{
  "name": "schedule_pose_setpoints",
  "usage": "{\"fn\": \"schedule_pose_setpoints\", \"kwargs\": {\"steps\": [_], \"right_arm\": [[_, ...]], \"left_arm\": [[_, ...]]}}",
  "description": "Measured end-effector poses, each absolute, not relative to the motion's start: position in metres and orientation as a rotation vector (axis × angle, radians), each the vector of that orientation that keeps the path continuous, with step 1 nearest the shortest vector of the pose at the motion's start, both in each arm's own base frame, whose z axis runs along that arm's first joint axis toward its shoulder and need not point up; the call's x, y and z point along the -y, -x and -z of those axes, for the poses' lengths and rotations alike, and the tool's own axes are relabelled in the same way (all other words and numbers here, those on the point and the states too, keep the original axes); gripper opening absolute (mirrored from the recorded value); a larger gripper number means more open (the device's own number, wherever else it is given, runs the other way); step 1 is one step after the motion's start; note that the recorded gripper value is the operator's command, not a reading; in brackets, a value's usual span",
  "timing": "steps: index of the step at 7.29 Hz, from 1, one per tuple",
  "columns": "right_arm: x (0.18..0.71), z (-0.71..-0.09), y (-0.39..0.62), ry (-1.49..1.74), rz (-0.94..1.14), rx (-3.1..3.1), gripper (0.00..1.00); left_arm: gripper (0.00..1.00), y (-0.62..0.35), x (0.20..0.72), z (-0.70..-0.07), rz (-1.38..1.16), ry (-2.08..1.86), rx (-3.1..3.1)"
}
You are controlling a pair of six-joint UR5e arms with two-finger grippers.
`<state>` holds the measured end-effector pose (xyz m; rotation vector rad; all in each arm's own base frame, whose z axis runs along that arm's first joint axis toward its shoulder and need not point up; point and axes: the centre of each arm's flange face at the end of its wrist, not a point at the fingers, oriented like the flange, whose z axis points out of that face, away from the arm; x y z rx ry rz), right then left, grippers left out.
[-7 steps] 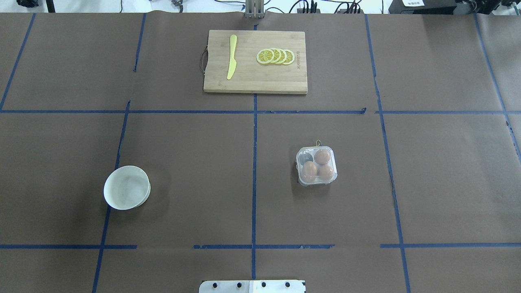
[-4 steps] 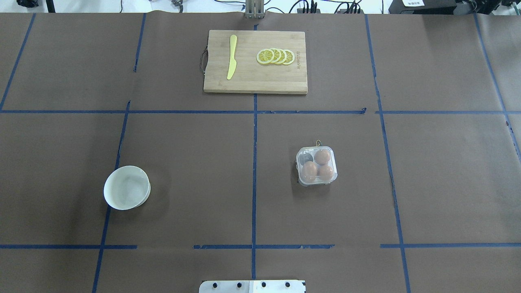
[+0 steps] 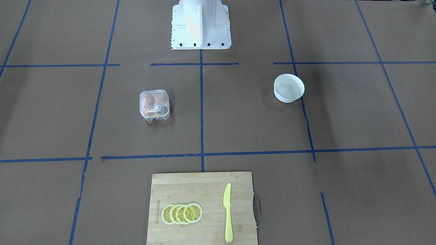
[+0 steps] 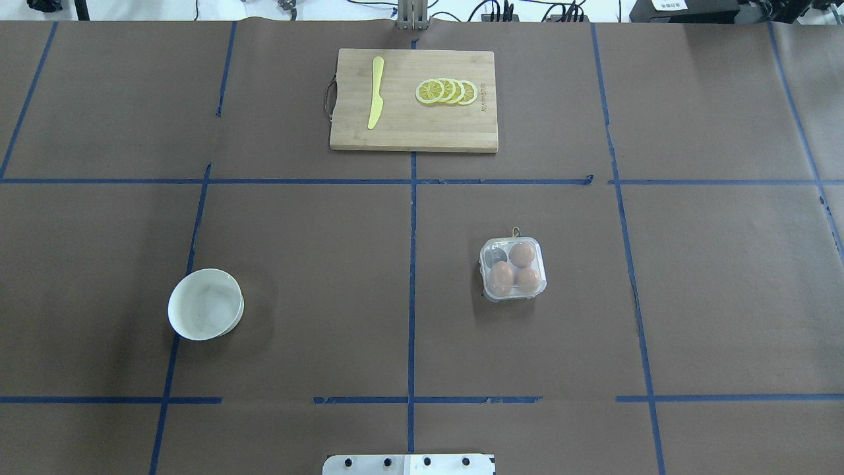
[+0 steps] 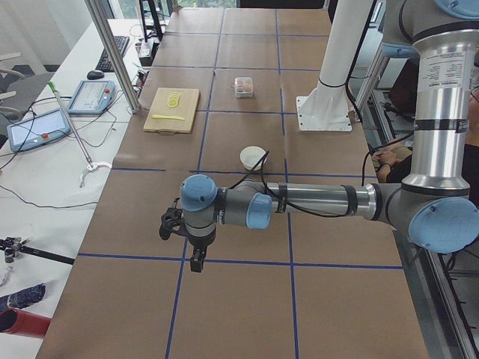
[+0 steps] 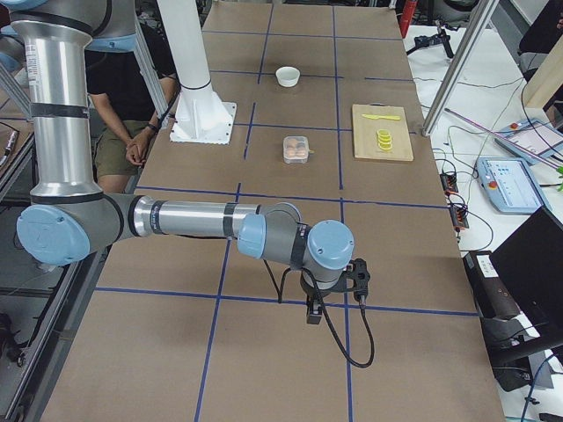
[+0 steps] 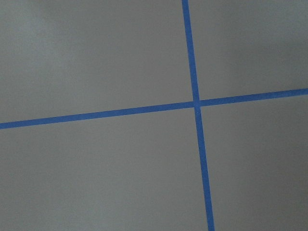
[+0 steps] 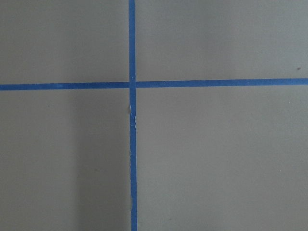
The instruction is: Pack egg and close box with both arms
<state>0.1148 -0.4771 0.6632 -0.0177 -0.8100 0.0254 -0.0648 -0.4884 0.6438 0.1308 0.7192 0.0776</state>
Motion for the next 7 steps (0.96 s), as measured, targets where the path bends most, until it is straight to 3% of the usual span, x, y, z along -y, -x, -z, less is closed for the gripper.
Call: {"fn": "schedule_pose_setpoints", "kwargs": {"steps": [7], "right_arm": [[0.494,-0.65,-0.093,0.005,-0.107,0.803,1.0]], "left_arm": [[1.0,0.065,0.488,-0.643,-0.078,-0.135,-0.72]]}}
